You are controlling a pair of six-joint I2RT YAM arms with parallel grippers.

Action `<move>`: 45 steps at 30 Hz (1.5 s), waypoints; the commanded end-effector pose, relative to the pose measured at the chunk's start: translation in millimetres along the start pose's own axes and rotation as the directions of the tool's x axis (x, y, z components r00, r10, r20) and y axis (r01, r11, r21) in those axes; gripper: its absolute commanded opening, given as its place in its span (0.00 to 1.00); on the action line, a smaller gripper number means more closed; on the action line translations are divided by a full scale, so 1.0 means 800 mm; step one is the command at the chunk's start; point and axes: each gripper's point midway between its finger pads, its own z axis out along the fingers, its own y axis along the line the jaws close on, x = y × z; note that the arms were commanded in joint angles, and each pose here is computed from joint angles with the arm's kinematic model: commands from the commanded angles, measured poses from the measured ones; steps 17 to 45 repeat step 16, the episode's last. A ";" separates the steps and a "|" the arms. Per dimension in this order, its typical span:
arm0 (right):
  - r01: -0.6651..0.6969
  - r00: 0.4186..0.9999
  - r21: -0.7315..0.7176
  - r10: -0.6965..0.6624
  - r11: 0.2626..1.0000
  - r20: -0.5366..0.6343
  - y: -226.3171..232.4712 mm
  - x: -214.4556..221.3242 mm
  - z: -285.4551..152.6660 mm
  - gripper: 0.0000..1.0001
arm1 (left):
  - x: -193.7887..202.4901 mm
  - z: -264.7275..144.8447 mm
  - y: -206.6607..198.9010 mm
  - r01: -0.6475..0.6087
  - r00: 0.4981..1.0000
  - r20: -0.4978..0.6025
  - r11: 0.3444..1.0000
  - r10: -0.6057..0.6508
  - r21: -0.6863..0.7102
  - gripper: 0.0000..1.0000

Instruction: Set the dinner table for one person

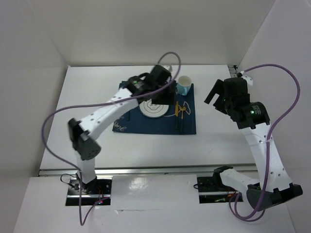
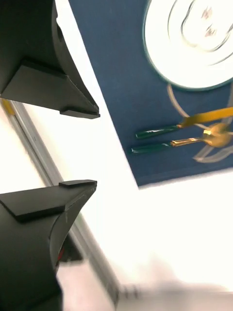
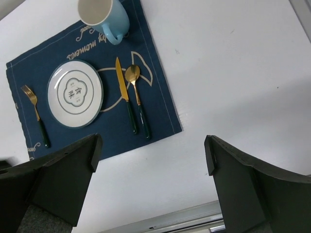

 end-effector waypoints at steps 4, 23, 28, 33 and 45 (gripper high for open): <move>-0.036 0.996 -0.014 0.035 0.999 -0.078 0.013 0.020 0.028 1.00 | -0.012 -0.121 0.106 0.080 0.986 0.153 0.987 -0.059 -0.141 0.74; -0.032 0.989 -0.059 0.024 0.998 -0.144 0.017 0.042 0.066 1.00 | 0.007 -0.267 0.273 0.258 0.918 0.381 0.893 -0.108 -0.369 0.84; -0.032 0.989 -0.059 0.024 0.998 -0.144 0.017 0.042 0.066 1.00 | 0.007 -0.267 0.273 0.258 0.918 0.381 0.893 -0.108 -0.369 0.84; -0.032 0.989 -0.059 0.024 0.998 -0.144 0.017 0.042 0.066 1.00 | 0.007 -0.267 0.273 0.258 0.918 0.381 0.893 -0.108 -0.369 0.84; -0.032 0.989 -0.059 0.024 0.998 -0.144 0.017 0.042 0.066 1.00 | 0.007 -0.267 0.273 0.258 0.918 0.381 0.893 -0.108 -0.369 0.84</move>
